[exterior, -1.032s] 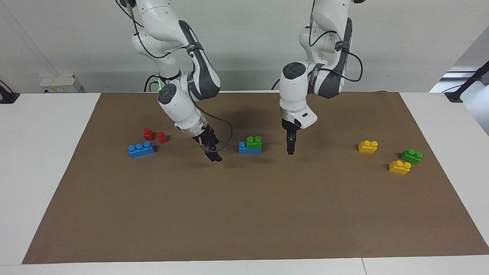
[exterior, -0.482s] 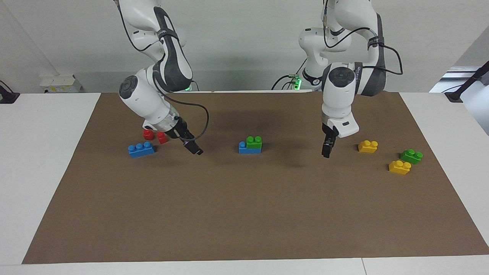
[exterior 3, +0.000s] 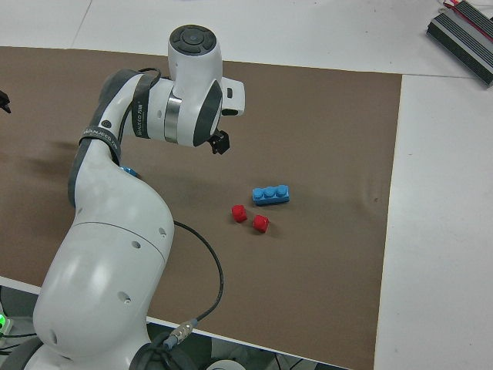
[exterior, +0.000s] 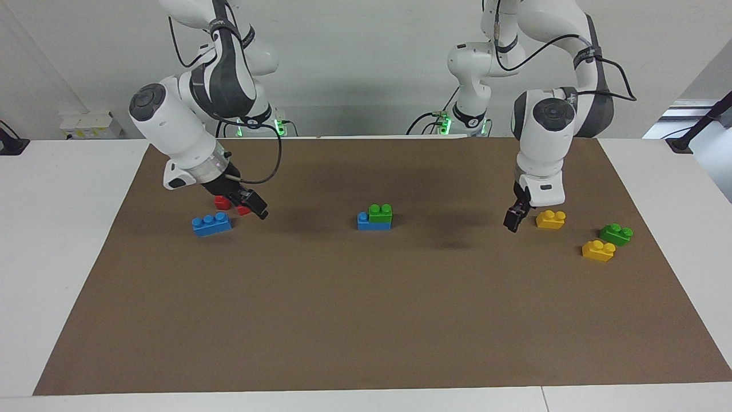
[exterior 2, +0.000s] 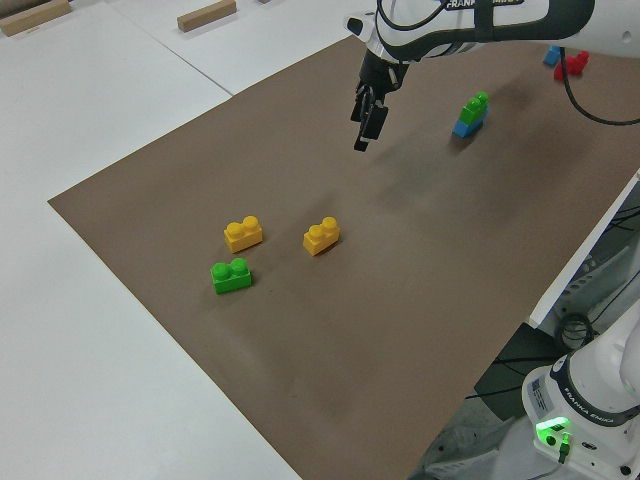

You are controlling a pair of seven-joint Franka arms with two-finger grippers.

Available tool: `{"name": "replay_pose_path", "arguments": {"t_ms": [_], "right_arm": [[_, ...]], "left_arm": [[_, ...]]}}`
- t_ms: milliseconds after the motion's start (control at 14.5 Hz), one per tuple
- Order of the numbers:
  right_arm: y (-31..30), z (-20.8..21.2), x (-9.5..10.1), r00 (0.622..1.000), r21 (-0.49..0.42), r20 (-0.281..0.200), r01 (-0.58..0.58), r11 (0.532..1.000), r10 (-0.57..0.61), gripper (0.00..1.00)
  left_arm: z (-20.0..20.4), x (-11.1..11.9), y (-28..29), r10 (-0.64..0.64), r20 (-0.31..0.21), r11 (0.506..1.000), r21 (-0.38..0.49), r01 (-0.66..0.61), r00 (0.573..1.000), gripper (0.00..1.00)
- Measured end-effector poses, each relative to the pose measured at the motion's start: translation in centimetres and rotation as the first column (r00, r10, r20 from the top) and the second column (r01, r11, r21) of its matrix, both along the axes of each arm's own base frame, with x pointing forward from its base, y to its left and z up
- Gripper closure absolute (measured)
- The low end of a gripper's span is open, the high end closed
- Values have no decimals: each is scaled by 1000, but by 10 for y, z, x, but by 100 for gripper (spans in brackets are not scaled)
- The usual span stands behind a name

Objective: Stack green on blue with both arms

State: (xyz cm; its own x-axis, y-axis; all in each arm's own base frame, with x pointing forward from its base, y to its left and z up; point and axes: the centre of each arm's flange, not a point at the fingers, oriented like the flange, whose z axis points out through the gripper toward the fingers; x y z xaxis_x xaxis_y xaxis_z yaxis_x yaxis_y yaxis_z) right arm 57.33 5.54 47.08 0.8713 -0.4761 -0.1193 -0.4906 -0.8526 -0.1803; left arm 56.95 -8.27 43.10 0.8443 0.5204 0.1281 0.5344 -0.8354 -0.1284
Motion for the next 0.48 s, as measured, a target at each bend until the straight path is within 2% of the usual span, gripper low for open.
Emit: {"name": "replay_pose_path", "arguments": {"t_ms": [206,482], "right_arm": [[-25,37,0,983,-49,30,-178,983,180,0],[-46,77,-4,917,-81,66,-388,918,393,0]], "left_arm": [[26,8,35,-220,-76,975,-51,216,973,0],[61,12,58,-361,-108,931,-96,352,926,0]]}}
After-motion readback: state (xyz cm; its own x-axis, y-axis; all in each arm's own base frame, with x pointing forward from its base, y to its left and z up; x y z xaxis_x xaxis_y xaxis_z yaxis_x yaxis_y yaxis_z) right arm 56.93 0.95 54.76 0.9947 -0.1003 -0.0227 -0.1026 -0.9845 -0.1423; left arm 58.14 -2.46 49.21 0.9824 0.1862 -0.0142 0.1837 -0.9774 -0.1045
